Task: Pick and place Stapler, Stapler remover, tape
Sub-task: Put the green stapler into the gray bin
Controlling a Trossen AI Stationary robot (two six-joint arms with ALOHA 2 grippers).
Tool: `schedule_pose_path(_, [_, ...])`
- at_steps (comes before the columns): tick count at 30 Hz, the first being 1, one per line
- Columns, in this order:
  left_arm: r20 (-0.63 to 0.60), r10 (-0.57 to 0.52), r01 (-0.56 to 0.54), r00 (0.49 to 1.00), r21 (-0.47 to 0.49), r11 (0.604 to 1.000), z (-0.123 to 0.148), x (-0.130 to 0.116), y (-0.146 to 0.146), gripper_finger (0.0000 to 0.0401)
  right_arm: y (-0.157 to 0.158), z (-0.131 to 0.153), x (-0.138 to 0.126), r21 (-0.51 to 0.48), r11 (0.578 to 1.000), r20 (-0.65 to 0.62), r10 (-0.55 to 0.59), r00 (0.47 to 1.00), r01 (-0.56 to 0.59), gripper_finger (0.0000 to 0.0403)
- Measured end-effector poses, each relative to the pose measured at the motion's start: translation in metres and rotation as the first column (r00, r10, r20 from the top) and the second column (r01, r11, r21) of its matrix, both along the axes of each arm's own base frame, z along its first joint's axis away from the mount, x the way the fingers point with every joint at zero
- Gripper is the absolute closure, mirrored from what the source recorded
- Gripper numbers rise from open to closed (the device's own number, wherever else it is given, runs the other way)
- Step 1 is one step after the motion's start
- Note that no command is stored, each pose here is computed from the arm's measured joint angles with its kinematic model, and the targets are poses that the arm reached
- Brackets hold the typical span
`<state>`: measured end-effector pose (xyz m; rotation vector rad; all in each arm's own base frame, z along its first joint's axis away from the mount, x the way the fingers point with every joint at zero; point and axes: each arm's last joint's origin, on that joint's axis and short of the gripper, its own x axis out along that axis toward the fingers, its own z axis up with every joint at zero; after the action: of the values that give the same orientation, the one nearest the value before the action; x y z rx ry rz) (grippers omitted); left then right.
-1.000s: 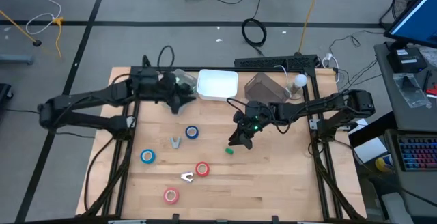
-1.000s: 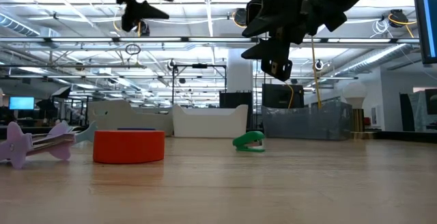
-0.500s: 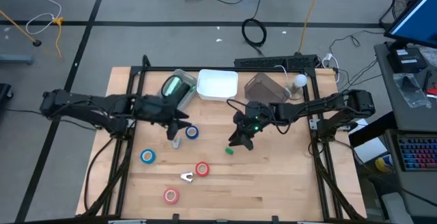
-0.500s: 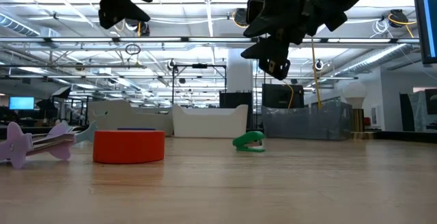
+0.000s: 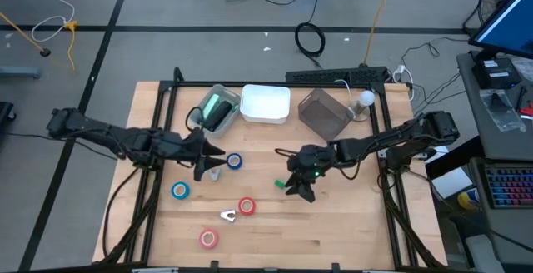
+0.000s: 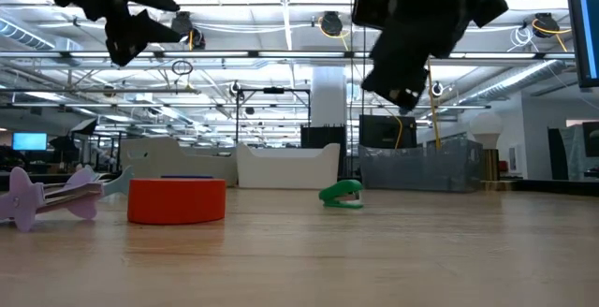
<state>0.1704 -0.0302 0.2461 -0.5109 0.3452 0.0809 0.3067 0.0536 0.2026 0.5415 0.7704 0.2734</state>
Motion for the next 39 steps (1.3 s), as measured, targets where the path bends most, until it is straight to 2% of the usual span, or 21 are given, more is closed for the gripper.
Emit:
schedule_pose_path(7, [0.016, 0.006, -0.006, 1.0, -0.032, 0.999, -0.018, -0.004, 0.0, 0.0203, -0.001, 0.005, 0.001, -0.051, 0.997, -0.142, -0.071, 0.987, 0.064, 0.0261])
schedule_pose_path(12, [0.02, -0.032, 0.032, 0.999, -0.025, 0.999, -0.019, -0.004, -0.001, 0.0203, -0.006, 0.017, 0.008, -0.067, 0.99, -0.107, -0.132, 0.985, 0.125, 0.0261])
schedule_pose_path(17, [0.02, -0.058, 0.057, 0.998, 0.016, 0.998, -0.019, -0.004, -0.001, 0.0203, -0.012, 0.015, 0.008, -0.053, 0.984, -0.141, -0.175, 0.974, 0.17, 0.0261])
schedule_pose_path(24, [0.019, -0.083, 0.081, 0.996, 0.081, 0.993, -0.019, -0.004, -0.001, 0.0203, -0.013, -0.011, 0.024, -0.071, 0.983, -0.213, -0.182, 0.96, 0.171, 0.0261])
schedule_pose_path(30, [0.016, -0.095, 0.093, 0.995, 0.084, 0.992, -0.019, -0.004, -0.001, 0.0203, -0.011, -0.029, 0.042, -0.091, 0.983, -0.259, -0.176, 0.95, 0.157, 0.0261])
schedule_pose_path(39, [0.009, -0.132, 0.131, 0.991, 0.092, 0.987, -0.019, -0.004, -0.002, 0.0203, -0.008, -0.048, 0.052, -0.098, 0.983, -0.31, -0.178, 0.934, 0.155, 0.0261])
